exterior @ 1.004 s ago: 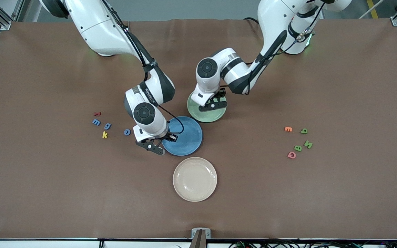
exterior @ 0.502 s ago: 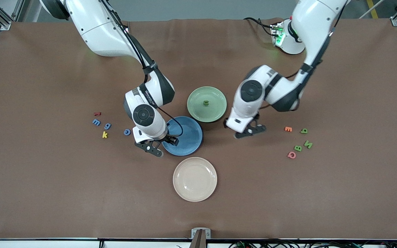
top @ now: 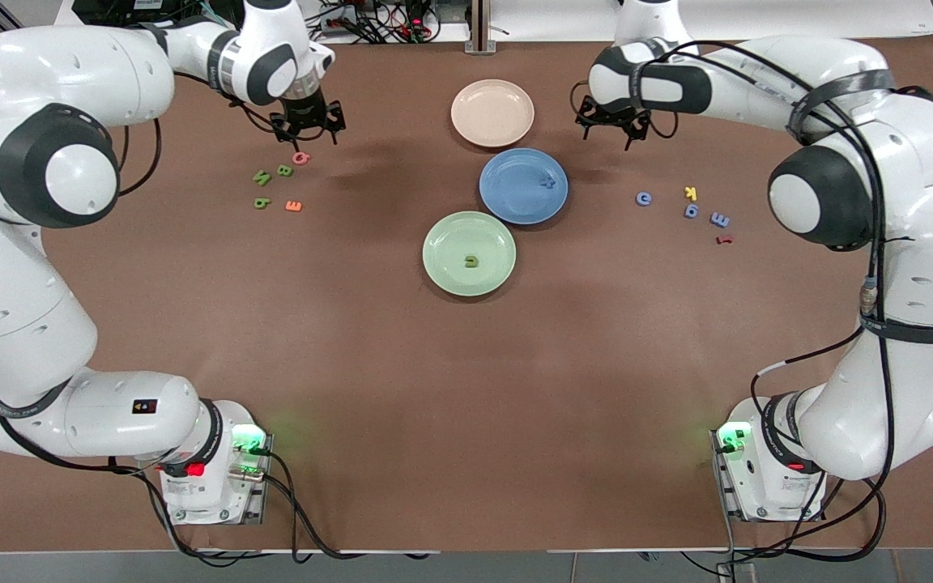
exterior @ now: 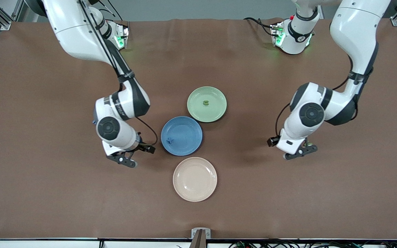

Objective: Sort letters by color into matching plates
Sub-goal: 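Place the x on the blue plate while the left gripper places u on green, then grasp the blue c with the right gripper while the left gripper grasps green B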

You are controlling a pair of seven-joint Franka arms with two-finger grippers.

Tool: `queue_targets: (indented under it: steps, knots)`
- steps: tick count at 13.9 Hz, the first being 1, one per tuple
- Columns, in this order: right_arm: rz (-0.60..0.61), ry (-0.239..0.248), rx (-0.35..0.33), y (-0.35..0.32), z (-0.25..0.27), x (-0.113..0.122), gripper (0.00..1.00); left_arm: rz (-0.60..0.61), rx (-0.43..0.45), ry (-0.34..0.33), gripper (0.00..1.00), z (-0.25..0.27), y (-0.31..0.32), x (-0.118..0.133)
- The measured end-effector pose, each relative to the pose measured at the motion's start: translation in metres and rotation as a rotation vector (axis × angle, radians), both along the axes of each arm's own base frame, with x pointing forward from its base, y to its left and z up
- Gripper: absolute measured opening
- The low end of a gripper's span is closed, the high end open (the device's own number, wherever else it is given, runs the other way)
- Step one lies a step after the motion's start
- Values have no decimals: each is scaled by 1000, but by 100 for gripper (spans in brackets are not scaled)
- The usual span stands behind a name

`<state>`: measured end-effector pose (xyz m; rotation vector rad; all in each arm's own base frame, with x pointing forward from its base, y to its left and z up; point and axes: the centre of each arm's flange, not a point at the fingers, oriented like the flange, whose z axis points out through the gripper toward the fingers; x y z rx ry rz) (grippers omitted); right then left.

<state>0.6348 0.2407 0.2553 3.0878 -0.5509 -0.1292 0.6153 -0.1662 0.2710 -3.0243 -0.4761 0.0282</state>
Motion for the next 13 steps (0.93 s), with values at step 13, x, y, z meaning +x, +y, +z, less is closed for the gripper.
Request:
queue_targets:
  steps: [13]
  knots:
    - [60, -38, -7, -79, -69, -95, 71, -283, 73, 40, 78, -30, 77, 10]
